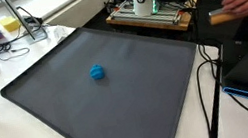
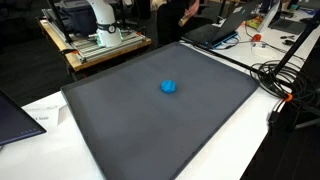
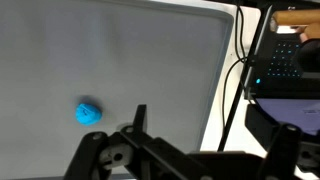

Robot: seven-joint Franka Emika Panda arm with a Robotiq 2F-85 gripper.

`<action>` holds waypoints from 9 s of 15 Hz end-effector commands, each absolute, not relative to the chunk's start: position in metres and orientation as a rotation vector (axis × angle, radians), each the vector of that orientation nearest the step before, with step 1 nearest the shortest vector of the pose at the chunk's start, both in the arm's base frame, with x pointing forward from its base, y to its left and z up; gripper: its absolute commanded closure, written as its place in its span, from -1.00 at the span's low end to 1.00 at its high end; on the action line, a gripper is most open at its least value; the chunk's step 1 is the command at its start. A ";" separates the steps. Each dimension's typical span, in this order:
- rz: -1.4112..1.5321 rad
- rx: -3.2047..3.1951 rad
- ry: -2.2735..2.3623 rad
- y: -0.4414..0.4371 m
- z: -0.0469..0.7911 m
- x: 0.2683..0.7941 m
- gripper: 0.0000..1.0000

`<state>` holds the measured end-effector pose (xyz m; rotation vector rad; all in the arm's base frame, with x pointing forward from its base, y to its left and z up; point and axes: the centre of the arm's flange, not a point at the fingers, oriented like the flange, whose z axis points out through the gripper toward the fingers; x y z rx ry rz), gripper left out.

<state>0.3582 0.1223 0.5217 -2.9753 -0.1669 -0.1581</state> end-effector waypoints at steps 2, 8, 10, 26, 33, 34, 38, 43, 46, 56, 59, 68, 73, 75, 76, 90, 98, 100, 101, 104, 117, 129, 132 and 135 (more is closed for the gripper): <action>-0.160 -2.975 -0.167 0.122 0.522 0.358 -1.00; -0.160 -2.975 -0.167 0.122 0.522 0.358 -1.00; -0.160 -2.975 -0.167 0.122 0.522 0.358 -1.00; -0.042 -2.824 -0.613 0.181 0.530 0.334 -0.79; -0.008 -2.787 -0.655 0.180 0.531 0.333 -0.43; -0.002 -2.784 -0.658 0.179 0.530 0.333 -0.36; 0.015 -2.777 -0.677 0.180 0.530 0.332 -0.31; 0.029 -2.778 -0.685 0.179 0.529 0.331 0.16; 0.028 -2.775 -0.686 0.179 0.529 0.331 0.57; -0.051 -2.814 -0.512 0.165 0.529 0.357 0.57; -0.169 -2.879 -0.349 0.146 0.537 0.390 0.57; -0.288 -3.210 0.133 0.098 0.550 0.458 0.57; -0.214 -3.192 0.133 0.091 0.542 0.450 0.07; -0.213 -3.192 0.137 0.092 0.544 0.450 0.07; -0.212 -3.192 0.137 0.092 0.543 0.450 0.07; -0.433 -3.416 0.042 0.204 0.494 0.524 0.57; -0.274 -3.590 0.058 0.198 0.444 0.589 0.57; -0.226 -3.596 0.079 0.193 0.433 0.601 0.57; -0.208 -3.604 0.086 0.190 0.426 0.605 0.57; -0.165 -3.615 0.104 0.180 0.409 0.618 0.57; -0.110 -3.690 0.078 0.174 0.351 0.629 0.57; -0.126 -3.676 0.024 0.182 0.341 0.625 0.07; -0.133 -3.684 0.014 0.183 0.338 0.629 0.57; -0.129 -3.686 -0.013 0.187 0.328 0.637 0.57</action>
